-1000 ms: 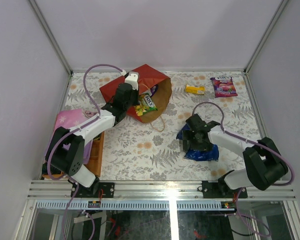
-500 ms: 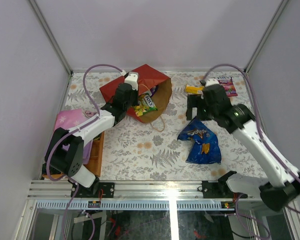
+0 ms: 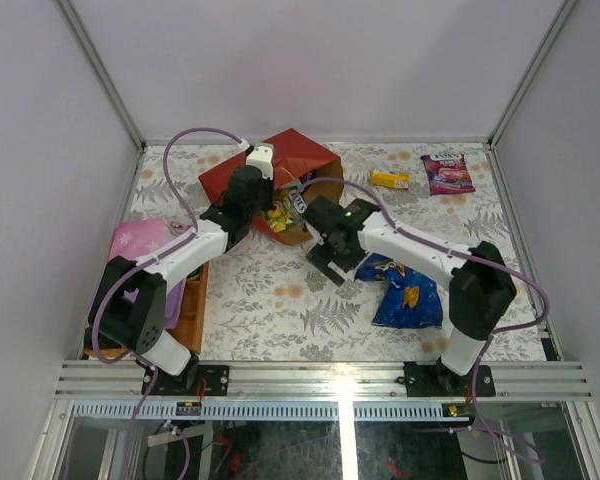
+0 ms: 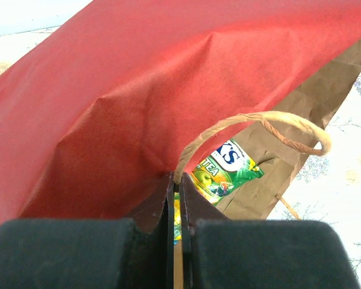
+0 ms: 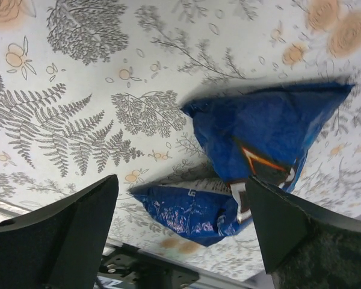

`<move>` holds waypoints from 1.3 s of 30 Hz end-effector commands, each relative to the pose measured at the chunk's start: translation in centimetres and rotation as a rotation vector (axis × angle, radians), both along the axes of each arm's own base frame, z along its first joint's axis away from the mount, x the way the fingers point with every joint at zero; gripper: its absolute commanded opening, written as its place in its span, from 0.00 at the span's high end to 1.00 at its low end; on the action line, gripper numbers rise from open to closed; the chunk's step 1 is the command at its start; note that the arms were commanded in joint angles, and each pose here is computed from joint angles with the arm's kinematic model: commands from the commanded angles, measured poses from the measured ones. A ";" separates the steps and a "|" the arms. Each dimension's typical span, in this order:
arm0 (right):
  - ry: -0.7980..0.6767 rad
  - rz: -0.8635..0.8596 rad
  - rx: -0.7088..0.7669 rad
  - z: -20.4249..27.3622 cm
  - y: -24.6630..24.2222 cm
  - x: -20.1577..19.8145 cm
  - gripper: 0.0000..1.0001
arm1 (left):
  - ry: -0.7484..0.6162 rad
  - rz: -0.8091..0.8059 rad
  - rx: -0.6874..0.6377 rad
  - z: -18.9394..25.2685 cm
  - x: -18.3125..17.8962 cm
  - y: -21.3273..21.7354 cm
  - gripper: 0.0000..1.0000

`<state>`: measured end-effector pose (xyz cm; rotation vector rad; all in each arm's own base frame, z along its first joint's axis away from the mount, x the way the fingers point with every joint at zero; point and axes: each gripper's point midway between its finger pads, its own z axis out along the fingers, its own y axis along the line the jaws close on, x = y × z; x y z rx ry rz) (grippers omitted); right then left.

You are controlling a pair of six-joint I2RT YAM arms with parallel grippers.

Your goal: Take the snacks out of the paper bag

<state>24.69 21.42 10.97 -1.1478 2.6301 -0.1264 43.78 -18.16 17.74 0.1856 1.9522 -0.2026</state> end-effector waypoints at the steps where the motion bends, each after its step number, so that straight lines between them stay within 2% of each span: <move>1: -0.027 0.192 -0.187 -1.7 -0.2 0.3 0.05 | -0.034 0.030 -0.002 1.1 0.6 0.8 1.00; 3: -0.031 0.269 -0.221 -2.6 -0.3 0.3 0.15 | -0.037 0.036 -0.003 1.2 0.6 1.1 1.00; 5: -0.055 0.341 -0.247 -2.8 -0.5 0.6 0.18 | -0.038 0.041 -0.006 1.2 0.6 1.4 1.00; 12: -0.176 0.494 -0.290 -2.0 -0.6 2.2 0.14 | -0.037 0.038 -0.023 1.3 0.7 1.6 1.00; 20: -0.079 0.612 -0.329 -4.6 -0.8 1.5 0.15 | -0.031 0.042 -0.023 1.2 0.7 2.0 1.00; 27: -0.017 0.657 -0.366 -5.8 -2.5 0.1 0.15 | -0.033 0.044 -0.031 1.3 0.6 2.2 1.00; 29: -0.023 0.619 -0.368 -6.2 -2.7 0.3 0.15 | -0.032 0.046 -0.032 1.3 0.7 2.3 1.00; 31: -0.013 0.545 -0.340 -6.5 -2.9 1.0 0.19 | -0.032 0.048 -0.031 1.3 0.7 2.3 1.00; 39: -0.060 0.491 -0.349 -7.7 -3.1 3.0 0.32 | -0.031 0.063 -0.028 1.3 0.7 2.8 1.00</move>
